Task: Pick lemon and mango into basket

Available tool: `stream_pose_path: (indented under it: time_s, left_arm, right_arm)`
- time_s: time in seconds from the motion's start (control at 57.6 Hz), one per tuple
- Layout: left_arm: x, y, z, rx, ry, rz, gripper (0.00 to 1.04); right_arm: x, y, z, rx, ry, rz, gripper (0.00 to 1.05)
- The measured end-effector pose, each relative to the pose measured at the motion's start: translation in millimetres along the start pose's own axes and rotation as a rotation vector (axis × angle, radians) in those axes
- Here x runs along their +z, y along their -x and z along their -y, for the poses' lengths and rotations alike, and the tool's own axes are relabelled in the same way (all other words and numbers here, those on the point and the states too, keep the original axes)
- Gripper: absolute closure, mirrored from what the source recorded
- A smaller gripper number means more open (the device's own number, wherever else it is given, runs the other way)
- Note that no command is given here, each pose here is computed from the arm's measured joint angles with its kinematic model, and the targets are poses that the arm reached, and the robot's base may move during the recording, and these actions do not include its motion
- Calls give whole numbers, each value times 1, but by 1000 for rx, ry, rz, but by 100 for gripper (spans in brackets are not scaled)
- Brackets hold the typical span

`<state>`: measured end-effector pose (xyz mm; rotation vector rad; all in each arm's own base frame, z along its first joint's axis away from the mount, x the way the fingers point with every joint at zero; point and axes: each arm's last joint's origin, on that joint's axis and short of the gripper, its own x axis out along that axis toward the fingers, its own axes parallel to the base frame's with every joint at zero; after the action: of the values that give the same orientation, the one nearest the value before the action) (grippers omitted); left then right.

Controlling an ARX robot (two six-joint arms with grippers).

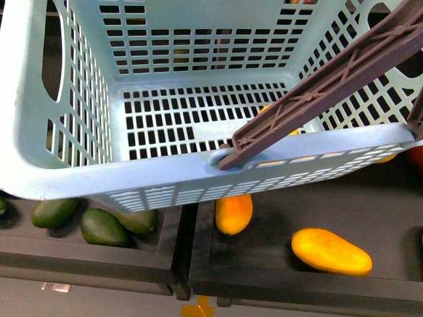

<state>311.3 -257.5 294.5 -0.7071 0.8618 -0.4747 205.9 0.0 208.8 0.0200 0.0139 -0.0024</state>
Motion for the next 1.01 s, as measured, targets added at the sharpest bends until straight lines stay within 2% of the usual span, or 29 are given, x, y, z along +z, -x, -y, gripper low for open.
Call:
stream_pose_path:
  time_s: [0.121,0.382,1.007]
  left_arm:
    - [0,0,0,0,4,0,77]
    - [0,0,0,-3,3,-5,77]
    - [0,0,0,-1,2,-1,77]
  right_arm:
    - [-9,15,0,2,12,2,103]
    - [-24,41,1,2,14,3,103]
    - [-40,74,1,3,15,23,103]
